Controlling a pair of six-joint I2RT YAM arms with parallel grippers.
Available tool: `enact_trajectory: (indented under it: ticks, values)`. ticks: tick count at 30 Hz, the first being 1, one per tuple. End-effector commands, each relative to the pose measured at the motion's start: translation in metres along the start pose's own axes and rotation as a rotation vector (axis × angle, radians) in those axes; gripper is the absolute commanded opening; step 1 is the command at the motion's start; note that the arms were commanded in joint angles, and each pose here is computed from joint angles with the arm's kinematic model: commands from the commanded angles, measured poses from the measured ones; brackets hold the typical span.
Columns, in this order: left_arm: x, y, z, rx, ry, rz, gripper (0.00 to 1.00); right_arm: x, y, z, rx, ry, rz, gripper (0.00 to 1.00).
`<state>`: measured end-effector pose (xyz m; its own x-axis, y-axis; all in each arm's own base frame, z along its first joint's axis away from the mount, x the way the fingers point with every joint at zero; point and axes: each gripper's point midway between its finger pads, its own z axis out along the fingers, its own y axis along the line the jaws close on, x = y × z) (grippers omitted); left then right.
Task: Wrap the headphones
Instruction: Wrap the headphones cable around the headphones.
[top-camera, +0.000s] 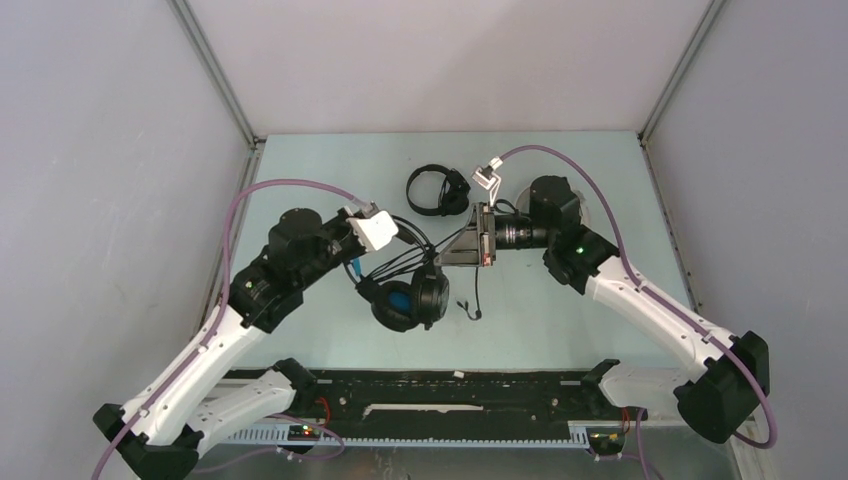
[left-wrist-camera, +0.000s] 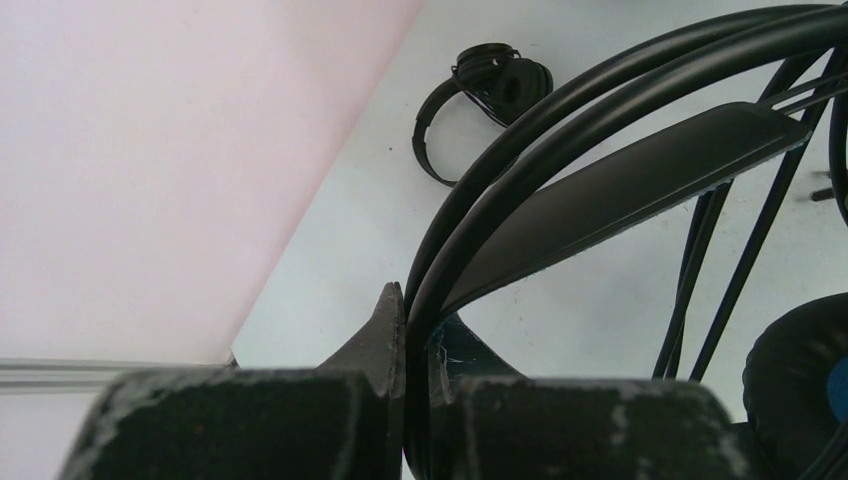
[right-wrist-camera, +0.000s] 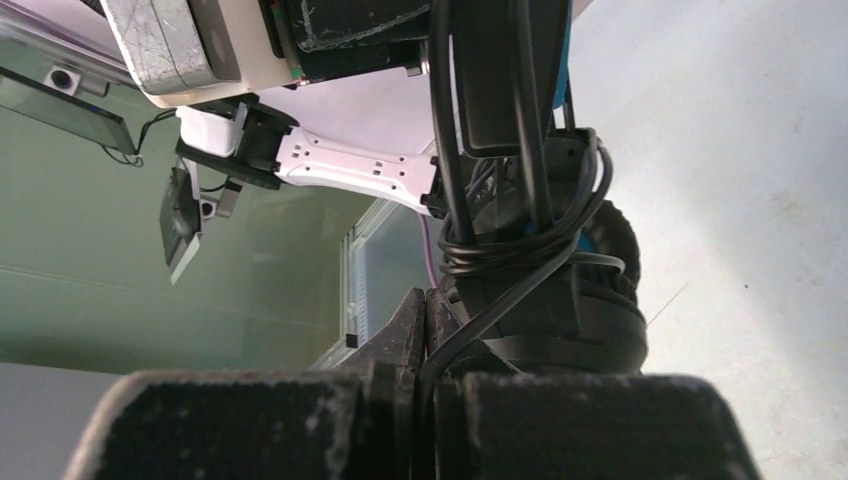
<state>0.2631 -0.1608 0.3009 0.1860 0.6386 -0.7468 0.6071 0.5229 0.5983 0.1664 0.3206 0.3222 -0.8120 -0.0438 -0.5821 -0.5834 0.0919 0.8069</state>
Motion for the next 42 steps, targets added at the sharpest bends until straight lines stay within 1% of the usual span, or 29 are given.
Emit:
enact_trajectory:
  ticks: [1, 5, 7, 13, 18, 20, 24, 27, 30, 33, 36, 39, 42]
  values:
    - [0.033, 0.009, -0.006, -0.053, 0.166, 0.071, 0.00, -0.031, 0.058, -0.006, -0.158, -0.080, -0.174, 0.03]
    - [0.029, 0.014, -0.007, -0.089, 0.159, 0.031, 0.00, -0.032, 0.061, 0.002, -0.189, -0.075, -0.161, 0.06]
    - [0.031, 0.019, -0.009, -0.132, 0.162, 0.004, 0.00, -0.037, 0.064, 0.005, -0.208, -0.093, -0.168, 0.07]
    - [0.030, 0.031, -0.015, -0.246, 0.146, -0.135, 0.00, -0.040, 0.065, 0.014, -0.204, -0.080, -0.169, 0.12]
    - [0.024, 0.042, -0.020, -0.315, 0.139, -0.269, 0.00, -0.041, 0.074, 0.028, -0.219, -0.066, -0.192, 0.12]
    - [0.021, 0.047, -0.020, -0.332, 0.157, -0.298, 0.00, -0.047, 0.072, 0.035, -0.196, -0.064, -0.204, 0.12]
    - [0.008, 0.055, -0.022, -0.340, 0.141, -0.364, 0.00, -0.058, 0.069, 0.050, -0.188, -0.058, -0.194, 0.10]
    - [0.005, 0.052, -0.018, -0.345, 0.122, -0.444, 0.00, -0.060, 0.066, 0.061, -0.184, -0.057, -0.185, 0.10]
    - [0.008, 0.053, -0.014, -0.378, 0.137, -0.524, 0.00, -0.053, 0.060, 0.071, -0.176, -0.028, -0.170, 0.12]
    - [0.014, 0.064, -0.018, -0.477, 0.165, -0.608, 0.00, -0.049, 0.055, 0.078, -0.158, -0.024, -0.173, 0.13]
    - [0.010, 0.074, -0.023, -0.553, 0.126, -0.714, 0.00, -0.049, 0.052, 0.085, -0.140, -0.036, -0.179, 0.13]
    - [0.003, 0.079, -0.024, -0.591, 0.079, -0.810, 0.00, -0.048, 0.047, 0.094, -0.115, -0.030, -0.174, 0.13]
    - [0.006, 0.081, -0.021, -0.626, 0.081, -0.853, 0.00, -0.043, 0.044, 0.102, -0.096, -0.013, -0.186, 0.14]
